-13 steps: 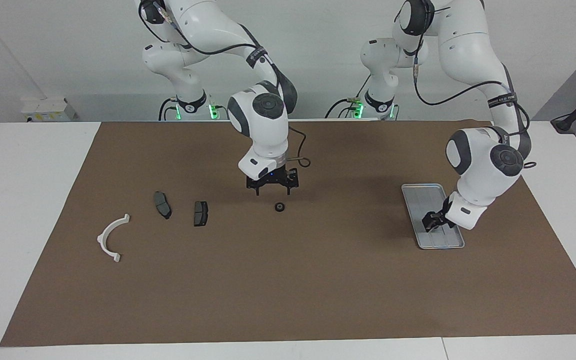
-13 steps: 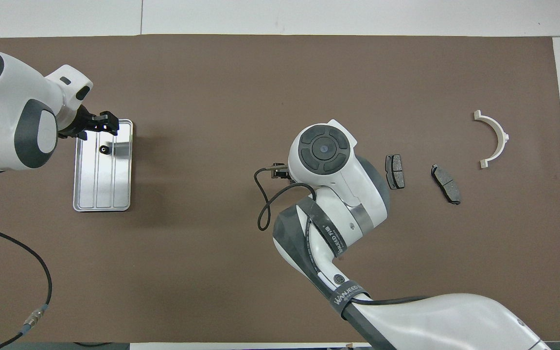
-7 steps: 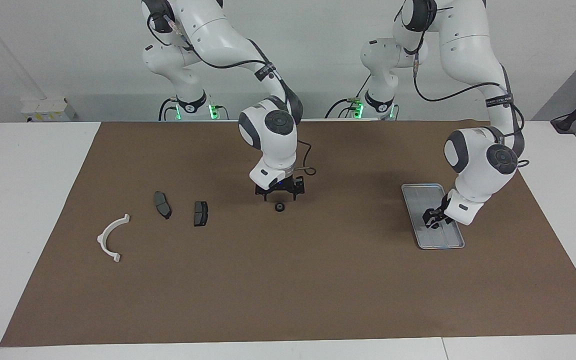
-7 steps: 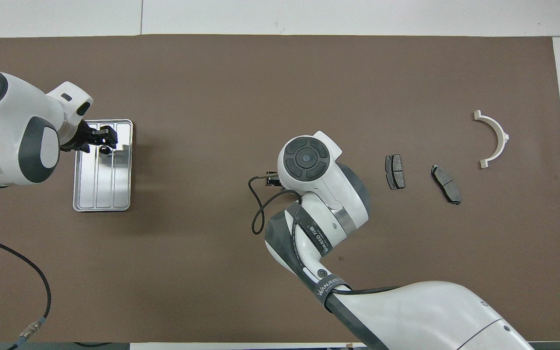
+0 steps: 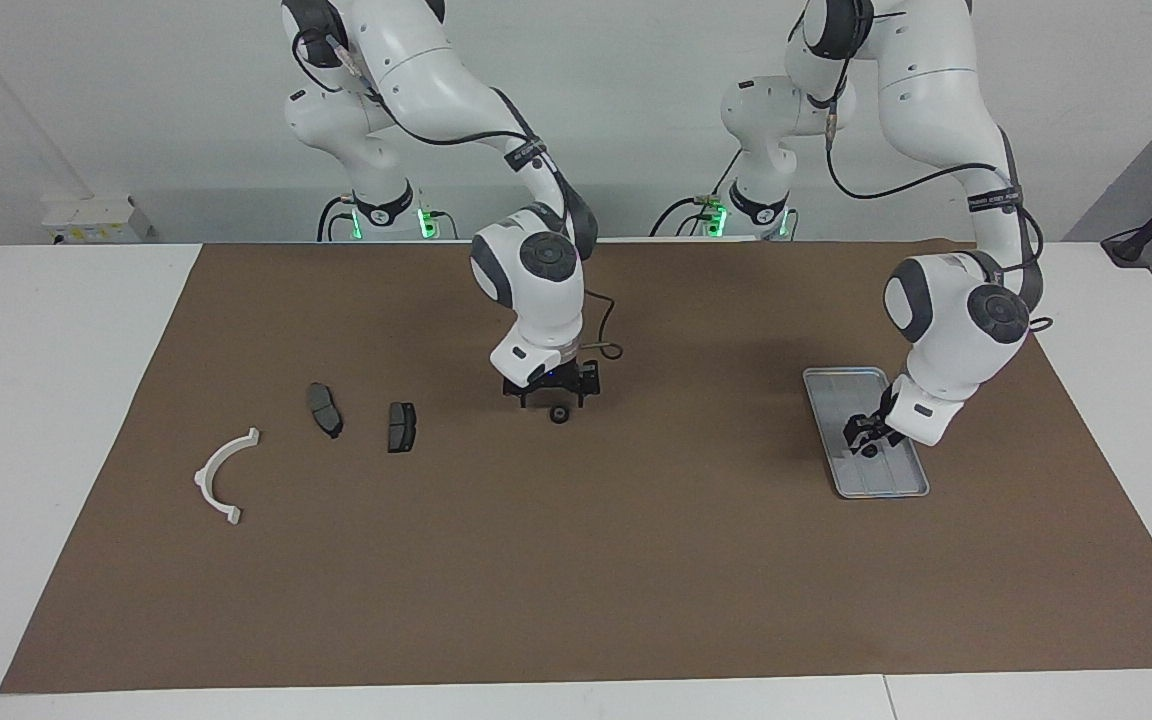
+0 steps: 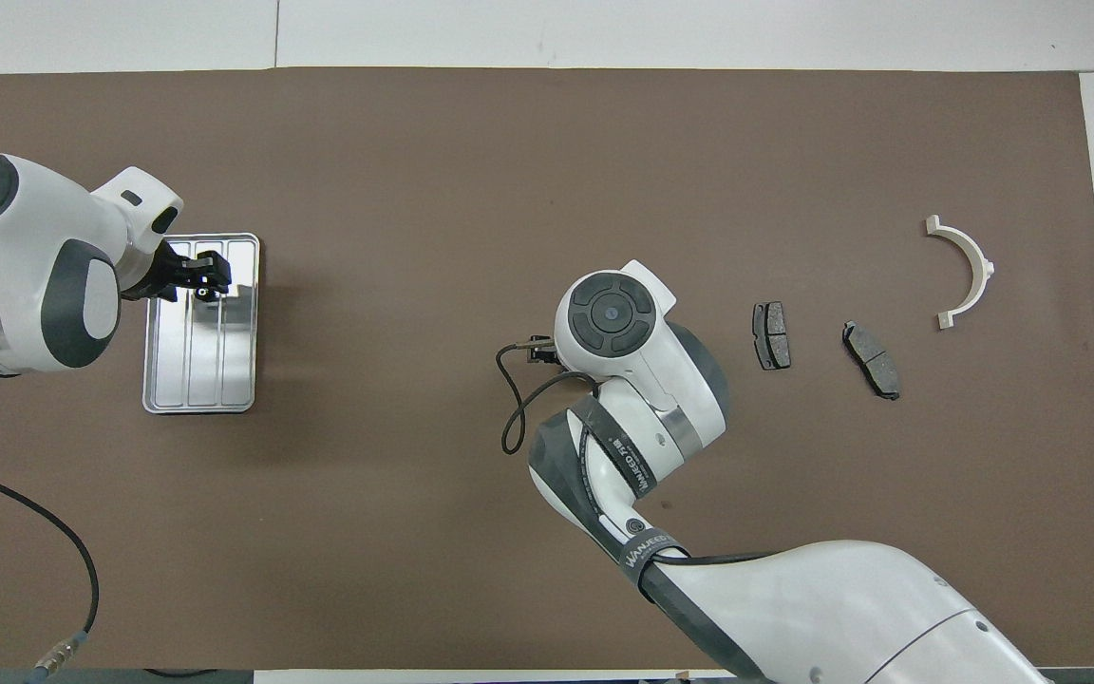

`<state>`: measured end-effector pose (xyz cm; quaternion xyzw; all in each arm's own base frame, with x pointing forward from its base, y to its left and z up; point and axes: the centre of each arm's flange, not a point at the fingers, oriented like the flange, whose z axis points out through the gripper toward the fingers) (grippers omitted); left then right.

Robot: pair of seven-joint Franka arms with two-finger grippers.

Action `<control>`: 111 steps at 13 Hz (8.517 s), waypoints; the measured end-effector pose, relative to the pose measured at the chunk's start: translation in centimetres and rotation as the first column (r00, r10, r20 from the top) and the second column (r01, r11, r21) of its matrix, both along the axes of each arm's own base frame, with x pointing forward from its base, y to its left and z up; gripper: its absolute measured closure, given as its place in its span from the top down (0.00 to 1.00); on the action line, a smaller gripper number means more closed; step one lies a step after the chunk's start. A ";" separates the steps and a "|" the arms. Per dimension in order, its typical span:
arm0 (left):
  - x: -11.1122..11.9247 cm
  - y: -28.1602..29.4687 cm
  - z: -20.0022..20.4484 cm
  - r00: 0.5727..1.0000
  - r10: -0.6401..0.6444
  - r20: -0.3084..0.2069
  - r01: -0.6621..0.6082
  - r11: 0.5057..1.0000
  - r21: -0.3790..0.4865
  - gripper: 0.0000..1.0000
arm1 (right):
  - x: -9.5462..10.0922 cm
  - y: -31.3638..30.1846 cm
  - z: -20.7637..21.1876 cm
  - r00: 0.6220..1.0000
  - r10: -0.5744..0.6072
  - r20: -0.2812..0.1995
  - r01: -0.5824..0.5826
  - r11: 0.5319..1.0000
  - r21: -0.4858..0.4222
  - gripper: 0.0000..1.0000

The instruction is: Place bearing gear from tray to pile

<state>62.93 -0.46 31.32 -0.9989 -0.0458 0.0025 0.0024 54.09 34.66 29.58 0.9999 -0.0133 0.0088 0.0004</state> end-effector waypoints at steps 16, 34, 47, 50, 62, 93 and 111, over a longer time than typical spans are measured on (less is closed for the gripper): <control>-0.6 0.7 -1.3 1.000 0.002 0.018 -0.002 1.000 0.000 0.60 | 0.3 1.1 -1.6 0.999 0.008 0.039 -0.010 0.999 0.035 0.87; 1.6 -5.2 4.0 0.998 0.065 0.025 -0.063 0.997 -0.053 0.24 | 13.1 -24.5 14.9 0.969 0.229 0.093 -0.228 0.973 -0.021 0.36; -6.9 -38.0 8.7 0.938 0.344 -0.037 -0.346 0.936 -0.071 0.24 | 10.1 -39.1 5.1 0.934 0.356 0.016 -0.355 0.934 -0.025 0.36; -7.9 -42.8 5.4 0.923 0.384 -0.038 -0.386 0.919 -0.079 0.24 | 9.8 -39.2 4.0 0.934 0.356 0.036 -0.355 0.934 -0.033 0.36; -9.6 -43.5 -1.7 0.894 0.444 -0.058 -0.446 0.895 -0.028 0.24 | 9.6 -39.8 -0.1 0.934 0.356 0.026 -0.356 0.934 -0.026 0.36; -6.5 -2.1 25.4 0.985 0.095 -0.144 -0.102 0.994 -0.039 1.00 | 3.0 4.0 7.8 0.999 0.042 0.032 -0.042 0.999 0.020 1.00; -8.5 -1.4 25.9 0.994 -0.075 -0.077 0.070 0.996 -0.062 1.00 | 3.6 3.9 0.1 0.999 0.039 0.026 -0.040 0.999 0.025 1.00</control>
